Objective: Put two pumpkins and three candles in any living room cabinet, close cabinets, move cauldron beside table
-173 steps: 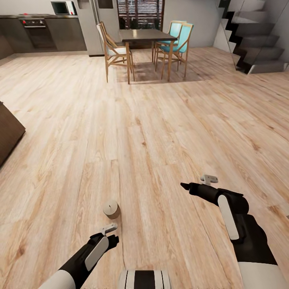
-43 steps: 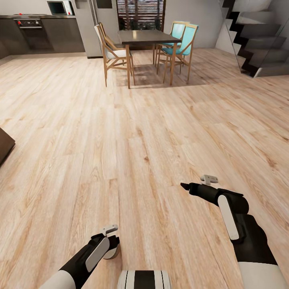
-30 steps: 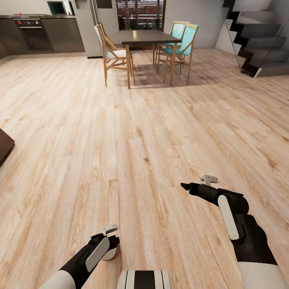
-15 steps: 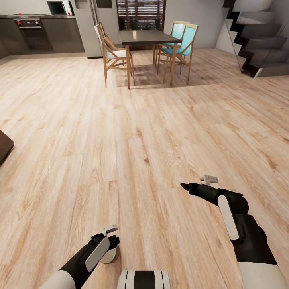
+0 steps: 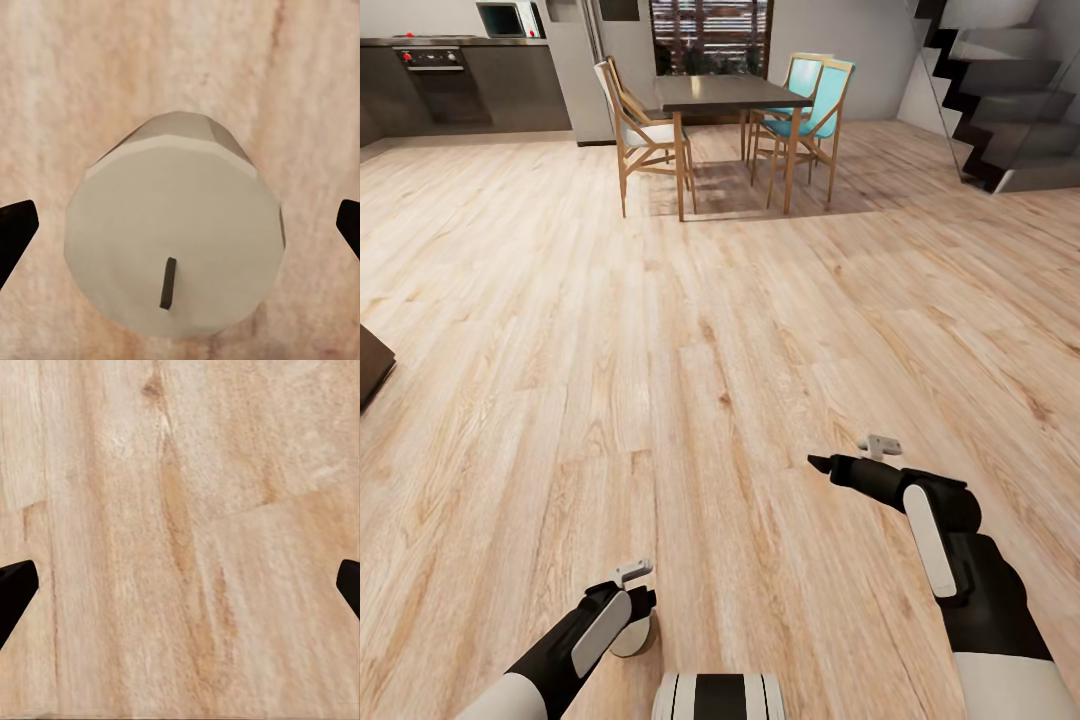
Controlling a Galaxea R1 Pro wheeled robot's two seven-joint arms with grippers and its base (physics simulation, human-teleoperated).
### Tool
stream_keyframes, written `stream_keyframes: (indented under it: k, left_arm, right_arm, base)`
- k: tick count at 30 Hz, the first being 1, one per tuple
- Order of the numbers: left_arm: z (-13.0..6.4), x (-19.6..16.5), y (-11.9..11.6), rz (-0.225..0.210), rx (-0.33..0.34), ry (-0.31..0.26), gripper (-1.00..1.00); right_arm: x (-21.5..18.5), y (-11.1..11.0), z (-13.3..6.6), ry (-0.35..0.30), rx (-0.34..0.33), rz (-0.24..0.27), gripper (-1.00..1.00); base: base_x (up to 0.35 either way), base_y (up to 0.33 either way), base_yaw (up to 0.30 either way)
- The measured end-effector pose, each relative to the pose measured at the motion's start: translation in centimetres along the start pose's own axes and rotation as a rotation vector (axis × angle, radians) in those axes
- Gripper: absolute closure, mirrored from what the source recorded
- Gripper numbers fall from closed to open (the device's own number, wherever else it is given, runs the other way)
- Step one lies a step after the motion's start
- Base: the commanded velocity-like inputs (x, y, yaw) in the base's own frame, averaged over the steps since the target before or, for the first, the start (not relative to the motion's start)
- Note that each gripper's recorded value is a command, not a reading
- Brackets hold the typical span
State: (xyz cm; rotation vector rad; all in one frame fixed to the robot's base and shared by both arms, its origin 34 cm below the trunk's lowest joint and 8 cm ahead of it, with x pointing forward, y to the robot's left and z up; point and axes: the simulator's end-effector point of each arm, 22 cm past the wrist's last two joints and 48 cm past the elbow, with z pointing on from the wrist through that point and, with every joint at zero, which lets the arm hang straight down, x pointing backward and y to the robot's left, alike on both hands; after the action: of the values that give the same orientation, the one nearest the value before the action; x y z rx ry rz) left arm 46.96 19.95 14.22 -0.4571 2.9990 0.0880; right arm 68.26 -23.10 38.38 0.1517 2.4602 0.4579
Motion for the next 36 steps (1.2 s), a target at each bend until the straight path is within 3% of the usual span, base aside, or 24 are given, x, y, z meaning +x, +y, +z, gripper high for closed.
stream_keyframes:
  k: [4, 6, 8, 11, 13, 18, 36]
  left_arm:
    - [0.0, 0.0, 0.1, 0.0, -0.001, 0.0, -1.0]
    - [0.0, 0.0, 0.0, 0.0, -0.001, -0.001, -1.0]
    - [0.0, 0.0, 0.0, 0.0, 0.0, -0.001, -1.0]
    - [0.0, 0.0, 0.0, 0.0, -0.001, -0.001, -1.0]
    - [0.0, 0.0, 0.0, 0.0, -0.001, 0.0, -1.0]
    - [0.0, -0.1, 0.0, 0.0, 0.0, -0.001, -1.0]
    - [2.3, 2.5, 0.6, 0.004, -0.02, 0.061, -1.0]
  right_arm:
    - [0.4, 3.0, -0.6, 0.033, -0.126, 0.003, -1.0]
    - [0.2, 6.2, -1.5, 0.037, -0.261, 0.002, -1.0]
    - [0.1, 8.2, -2.3, 0.039, -0.356, 0.003, -1.0]
    - [0.0, 10.5, -3.4, 0.04, -0.468, 0.004, -1.0]
    - [0.0, 11.2, -3.8, 0.041, -0.502, 0.004, -1.0]
    - [0.0, 11.7, -4.2, 0.043, -0.532, 0.006, -1.0]
    - [2.6, 10.4, -1.5, 0.099, -0.523, 0.043, -1.0]
  base:
    - [0.0, 0.0, 0.0]
    - [0.0, 0.0, 0.0]
    - [0.0, 0.0, 0.0]
    - [0.0, 0.0, 0.0]
    - [0.0, 0.0, 0.0]
    - [0.0, 0.0, 0.0]
    - [0.0, 0.0, 0.0]
